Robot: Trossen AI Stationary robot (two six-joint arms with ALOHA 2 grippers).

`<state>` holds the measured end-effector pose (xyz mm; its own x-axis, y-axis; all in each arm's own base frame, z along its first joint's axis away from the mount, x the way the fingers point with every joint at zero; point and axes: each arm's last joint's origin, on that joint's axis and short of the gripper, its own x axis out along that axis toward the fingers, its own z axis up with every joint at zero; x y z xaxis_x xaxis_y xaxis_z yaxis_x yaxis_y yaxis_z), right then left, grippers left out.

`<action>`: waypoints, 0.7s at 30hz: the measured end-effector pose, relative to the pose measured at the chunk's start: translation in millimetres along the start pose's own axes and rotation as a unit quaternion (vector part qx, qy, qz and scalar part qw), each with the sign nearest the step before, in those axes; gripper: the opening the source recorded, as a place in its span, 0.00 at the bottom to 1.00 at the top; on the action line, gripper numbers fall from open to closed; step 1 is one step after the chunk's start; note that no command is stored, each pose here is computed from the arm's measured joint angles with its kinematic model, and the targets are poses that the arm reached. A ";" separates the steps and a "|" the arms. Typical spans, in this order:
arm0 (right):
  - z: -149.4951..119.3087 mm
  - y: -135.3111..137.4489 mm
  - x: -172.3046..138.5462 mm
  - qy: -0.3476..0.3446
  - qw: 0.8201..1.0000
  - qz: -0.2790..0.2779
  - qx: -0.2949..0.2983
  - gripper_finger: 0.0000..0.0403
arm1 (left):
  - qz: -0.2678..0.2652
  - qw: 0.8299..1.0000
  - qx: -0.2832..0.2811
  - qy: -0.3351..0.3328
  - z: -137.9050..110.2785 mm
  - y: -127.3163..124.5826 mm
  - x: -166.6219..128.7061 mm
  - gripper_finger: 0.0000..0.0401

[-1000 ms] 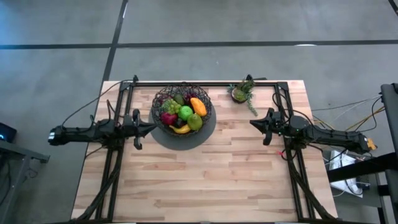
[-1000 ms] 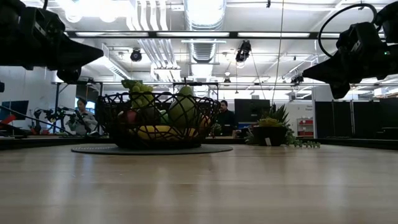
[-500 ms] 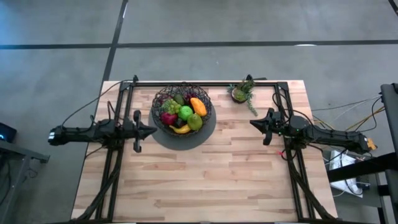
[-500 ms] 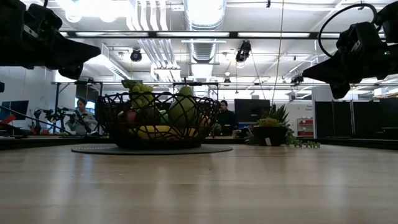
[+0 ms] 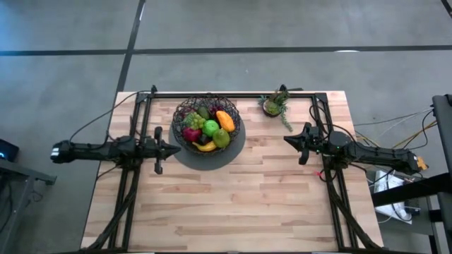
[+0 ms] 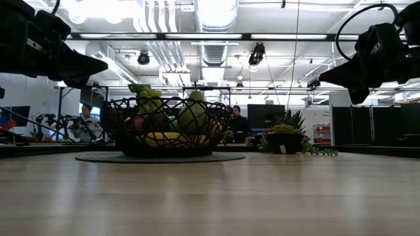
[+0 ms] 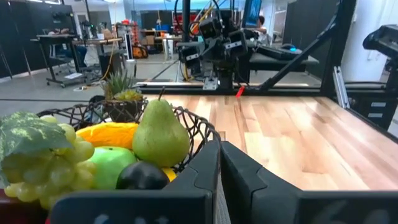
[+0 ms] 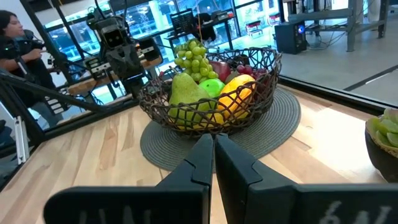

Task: Build produce basket
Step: Return to Home Position

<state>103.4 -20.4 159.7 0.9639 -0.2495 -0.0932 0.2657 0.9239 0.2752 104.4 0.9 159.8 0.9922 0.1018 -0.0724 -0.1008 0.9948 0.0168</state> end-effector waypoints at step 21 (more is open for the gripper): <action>0.0 0.0 0.0 0.000 1.000 0.000 0.000 0.02 | 0.001 0.999 0.006 0.046 -7.8 -0.7 5.4 0.00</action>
<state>103.4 -20.4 159.8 0.9640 -0.2491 -0.0928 0.2653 0.9240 0.2755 109.3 0.8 151.6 0.9811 0.1043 -0.1631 -0.1010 0.9945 0.0285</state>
